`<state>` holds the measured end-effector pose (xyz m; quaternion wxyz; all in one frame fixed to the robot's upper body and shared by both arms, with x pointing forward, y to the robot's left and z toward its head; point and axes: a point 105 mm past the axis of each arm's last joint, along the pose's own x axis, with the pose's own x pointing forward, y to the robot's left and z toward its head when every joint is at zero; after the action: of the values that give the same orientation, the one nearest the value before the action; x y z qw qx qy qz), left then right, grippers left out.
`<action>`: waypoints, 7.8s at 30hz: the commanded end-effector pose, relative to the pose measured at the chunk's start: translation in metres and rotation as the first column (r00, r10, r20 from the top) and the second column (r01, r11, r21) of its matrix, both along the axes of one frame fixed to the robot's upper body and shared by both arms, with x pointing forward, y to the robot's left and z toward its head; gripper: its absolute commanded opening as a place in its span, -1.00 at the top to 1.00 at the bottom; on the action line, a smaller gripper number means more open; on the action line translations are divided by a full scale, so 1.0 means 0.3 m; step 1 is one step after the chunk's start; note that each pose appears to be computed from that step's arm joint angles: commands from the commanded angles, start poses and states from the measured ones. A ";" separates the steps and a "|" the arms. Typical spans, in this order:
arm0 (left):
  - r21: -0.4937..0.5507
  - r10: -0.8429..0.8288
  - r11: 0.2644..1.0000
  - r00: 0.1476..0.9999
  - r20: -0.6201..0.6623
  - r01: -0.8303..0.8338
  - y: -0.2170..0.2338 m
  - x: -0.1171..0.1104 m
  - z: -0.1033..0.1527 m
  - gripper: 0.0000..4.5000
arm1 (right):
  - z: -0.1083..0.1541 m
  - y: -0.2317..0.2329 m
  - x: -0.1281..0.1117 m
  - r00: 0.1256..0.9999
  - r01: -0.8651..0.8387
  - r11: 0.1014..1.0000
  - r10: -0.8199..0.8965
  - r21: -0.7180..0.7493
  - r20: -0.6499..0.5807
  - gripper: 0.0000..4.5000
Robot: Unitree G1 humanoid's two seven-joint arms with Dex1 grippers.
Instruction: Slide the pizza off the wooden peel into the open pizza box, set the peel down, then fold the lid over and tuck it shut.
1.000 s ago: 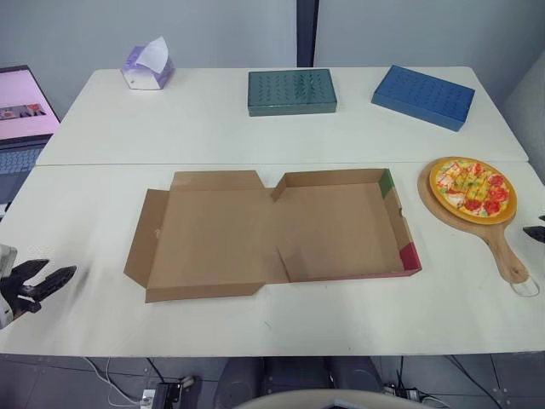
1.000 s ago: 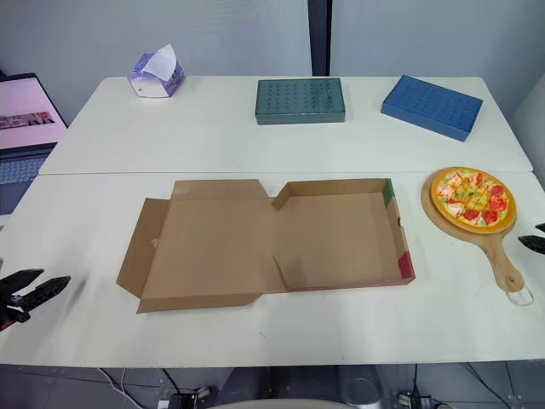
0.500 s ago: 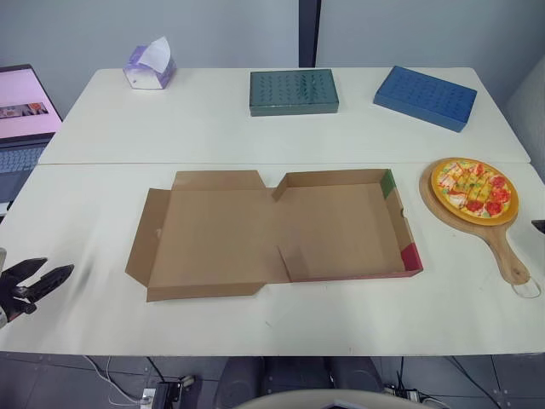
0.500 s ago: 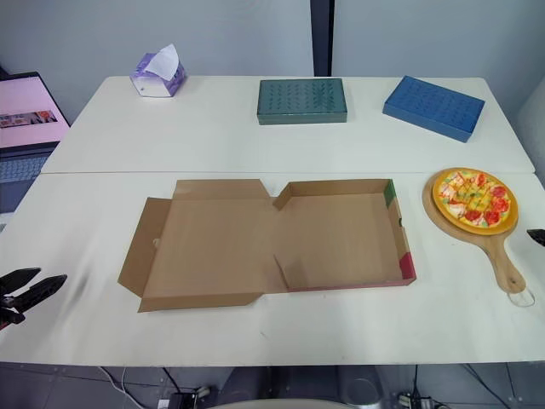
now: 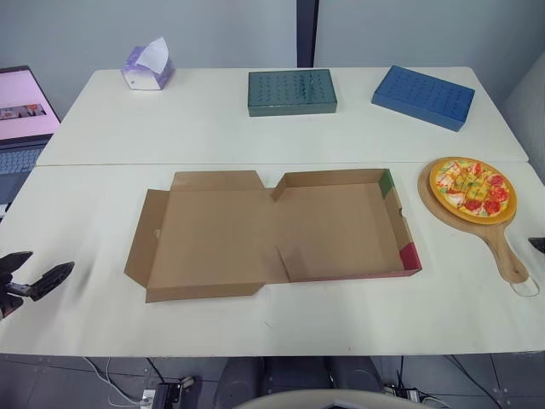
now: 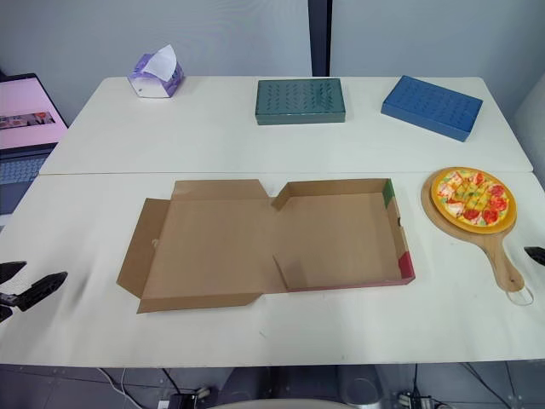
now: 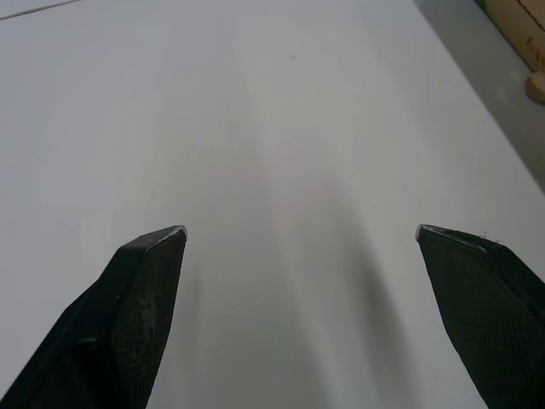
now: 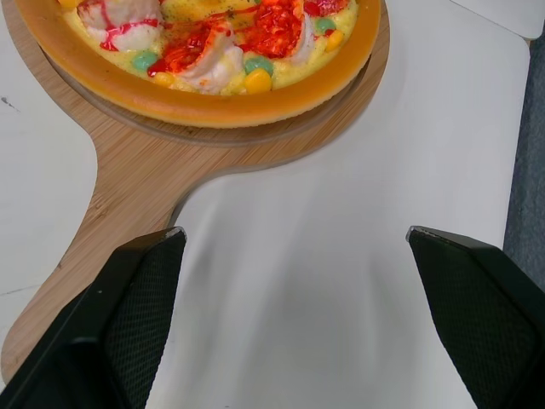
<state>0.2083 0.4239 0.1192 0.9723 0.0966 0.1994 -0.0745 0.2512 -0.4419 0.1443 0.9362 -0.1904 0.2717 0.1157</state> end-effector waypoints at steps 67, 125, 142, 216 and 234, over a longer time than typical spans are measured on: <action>0.053 -0.963 0.072 0.056 0.263 0.996 -1.105 0.060 0.397 -1.00 | -0.165 0.183 0.029 0.960 0.180 0.966 -0.132 0.185 -0.245 -0.98; 0.059 -0.909 0.366 0.343 0.238 0.929 -0.929 0.142 0.415 -1.00 | 0.349 0.487 0.166 0.883 -0.422 0.906 0.402 0.034 0.241 0.30; 0.060 -0.909 0.376 0.356 0.218 0.925 -0.922 0.129 0.394 -1.00 | 0.296 0.625 0.145 0.738 -0.655 0.739 0.671 -0.159 0.078 0.30; 0.052 -0.921 0.330 0.310 0.236 0.942 -0.975 0.143 0.387 -1.00 | 0.399 0.586 0.203 0.654 -0.549 0.568 0.749 -0.613 0.108 0.30; 0.062 -0.928 0.305 0.282 0.242 0.950 -0.985 0.154 0.388 -1.00 | 0.556 0.440 0.177 0.745 -0.372 0.676 0.626 -0.636 0.229 0.30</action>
<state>0.2563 0.1303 0.2288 0.7672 0.1428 0.0032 -0.6253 0.3125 -0.3016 0.2773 0.7992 -0.5221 0.0573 0.2921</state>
